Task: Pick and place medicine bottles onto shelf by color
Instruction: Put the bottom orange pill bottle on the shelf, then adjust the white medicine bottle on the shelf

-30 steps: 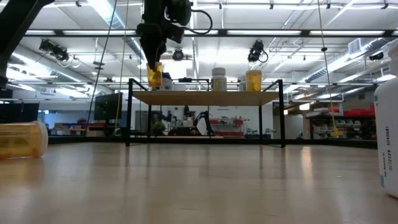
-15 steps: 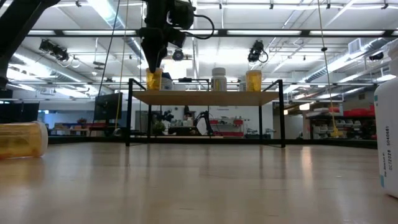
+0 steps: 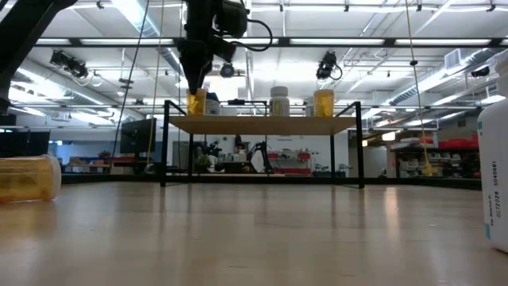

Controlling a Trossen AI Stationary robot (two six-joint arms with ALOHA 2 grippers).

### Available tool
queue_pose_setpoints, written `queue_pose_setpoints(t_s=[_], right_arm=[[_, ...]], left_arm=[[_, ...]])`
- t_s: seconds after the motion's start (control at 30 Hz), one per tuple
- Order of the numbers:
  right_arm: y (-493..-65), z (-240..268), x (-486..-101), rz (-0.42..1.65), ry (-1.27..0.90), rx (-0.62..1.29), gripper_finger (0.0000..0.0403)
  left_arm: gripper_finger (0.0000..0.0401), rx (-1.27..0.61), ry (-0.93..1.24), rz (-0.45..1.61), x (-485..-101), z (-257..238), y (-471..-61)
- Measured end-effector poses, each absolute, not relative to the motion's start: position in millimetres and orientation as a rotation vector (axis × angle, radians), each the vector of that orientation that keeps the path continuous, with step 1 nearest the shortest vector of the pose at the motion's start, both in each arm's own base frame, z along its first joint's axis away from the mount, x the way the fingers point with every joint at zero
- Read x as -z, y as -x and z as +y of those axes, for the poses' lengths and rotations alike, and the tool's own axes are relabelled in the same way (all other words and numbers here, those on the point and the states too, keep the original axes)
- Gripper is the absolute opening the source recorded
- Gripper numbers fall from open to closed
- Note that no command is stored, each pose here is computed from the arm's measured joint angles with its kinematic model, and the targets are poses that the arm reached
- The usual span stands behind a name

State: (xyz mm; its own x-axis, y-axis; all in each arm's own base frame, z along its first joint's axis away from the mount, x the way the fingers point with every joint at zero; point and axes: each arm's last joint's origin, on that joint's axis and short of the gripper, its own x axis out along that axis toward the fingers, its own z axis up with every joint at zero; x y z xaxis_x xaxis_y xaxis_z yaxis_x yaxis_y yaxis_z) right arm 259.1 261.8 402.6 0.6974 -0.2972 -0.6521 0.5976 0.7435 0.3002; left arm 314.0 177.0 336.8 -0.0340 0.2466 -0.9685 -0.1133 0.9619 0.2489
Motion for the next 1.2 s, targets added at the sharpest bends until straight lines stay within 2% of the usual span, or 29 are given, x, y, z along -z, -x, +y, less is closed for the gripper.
queue_pose_setpoints(t_s=[0.57, 0.9, 1.07, 1.2], right_arm=[[-259.1, 261.8, -402.6, 0.617, -0.52, 0.523, 0.0245], [-259.2, 261.6, -402.7, 0.615, -0.496, 0.517, 0.0245], [-259.3, 261.5, -402.8, 0.619, -0.472, 0.51, 0.0245], [-259.4, 260.8, -404.1, 0.557, -0.46, 0.532, 0.0245]], left_arm=[[0.027, -0.331, -0.125, 1.566, -343.2, 170.2, -313.3], [0.0304, -0.385, -0.118, 1.452, -373.6, 151.7, -297.4], [0.0311, -0.45, -0.074, 1.276, -394.0, 130.9, -297.9], [0.0307, -0.533, 0.026, 0.968, -413.7, 114.5, -315.4]])
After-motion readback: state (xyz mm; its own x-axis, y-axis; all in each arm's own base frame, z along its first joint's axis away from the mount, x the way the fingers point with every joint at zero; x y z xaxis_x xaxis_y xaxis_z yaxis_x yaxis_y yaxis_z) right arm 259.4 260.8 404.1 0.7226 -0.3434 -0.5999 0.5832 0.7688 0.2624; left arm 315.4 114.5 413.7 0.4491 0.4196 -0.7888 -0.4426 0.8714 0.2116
